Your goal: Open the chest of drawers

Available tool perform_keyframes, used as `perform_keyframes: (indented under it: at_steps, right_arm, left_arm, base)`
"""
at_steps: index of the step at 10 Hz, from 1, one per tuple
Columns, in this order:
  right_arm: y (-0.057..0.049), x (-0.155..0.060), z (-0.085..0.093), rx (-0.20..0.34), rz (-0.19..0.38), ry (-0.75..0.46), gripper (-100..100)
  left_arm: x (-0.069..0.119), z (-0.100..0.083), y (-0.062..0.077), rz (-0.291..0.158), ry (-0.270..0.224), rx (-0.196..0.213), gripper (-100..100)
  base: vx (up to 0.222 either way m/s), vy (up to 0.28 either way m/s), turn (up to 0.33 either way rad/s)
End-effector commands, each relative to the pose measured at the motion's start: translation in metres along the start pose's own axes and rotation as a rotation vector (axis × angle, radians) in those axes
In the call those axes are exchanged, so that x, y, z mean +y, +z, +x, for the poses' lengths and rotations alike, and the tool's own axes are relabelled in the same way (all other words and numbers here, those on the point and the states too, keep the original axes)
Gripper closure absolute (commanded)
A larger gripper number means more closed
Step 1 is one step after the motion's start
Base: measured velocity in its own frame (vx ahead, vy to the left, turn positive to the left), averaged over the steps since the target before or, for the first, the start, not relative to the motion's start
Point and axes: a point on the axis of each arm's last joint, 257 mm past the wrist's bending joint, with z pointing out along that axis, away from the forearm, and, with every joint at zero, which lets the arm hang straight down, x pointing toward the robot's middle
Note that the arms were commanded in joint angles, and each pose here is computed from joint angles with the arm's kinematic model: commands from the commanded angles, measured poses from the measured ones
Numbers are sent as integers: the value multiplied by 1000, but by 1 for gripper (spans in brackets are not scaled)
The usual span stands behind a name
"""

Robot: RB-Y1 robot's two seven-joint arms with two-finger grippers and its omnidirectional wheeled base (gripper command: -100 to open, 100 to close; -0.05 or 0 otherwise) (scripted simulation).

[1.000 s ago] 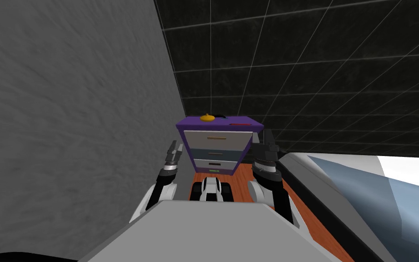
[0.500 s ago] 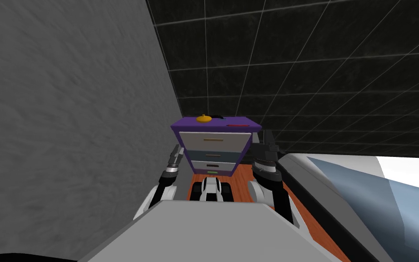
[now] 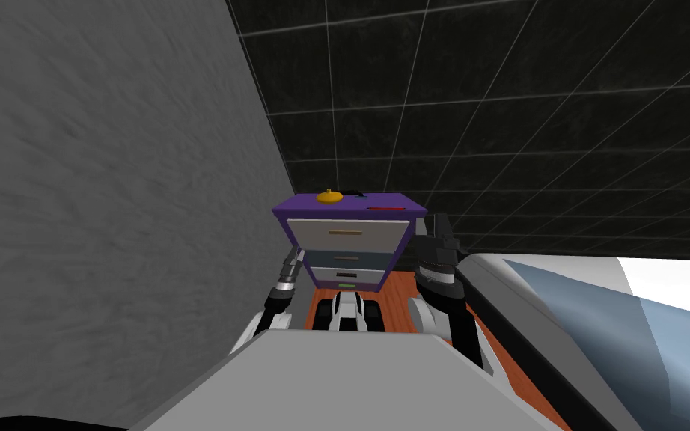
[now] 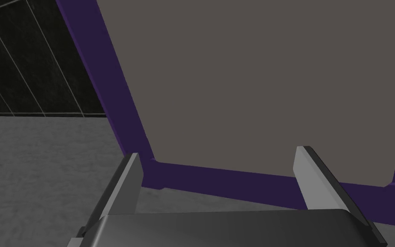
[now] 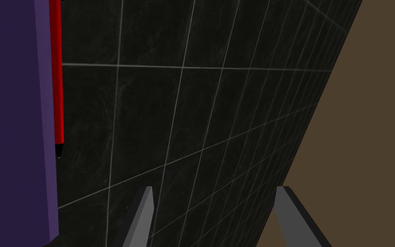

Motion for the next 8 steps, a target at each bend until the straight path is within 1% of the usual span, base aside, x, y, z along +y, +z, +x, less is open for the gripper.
perform_keyframes:
  at_steps: [1,8]
  right_arm:
    - [0,0,0,0,0,0,0]
    - [0,0,0,0,0,0,0]
  left_arm:
    - [21,1,-12,-32,-5,-1,-100]
    - [71,7,-46,-111,-25,-6,-100]
  base:
    - [42,-57,-11]
    - [36,-51,-11]
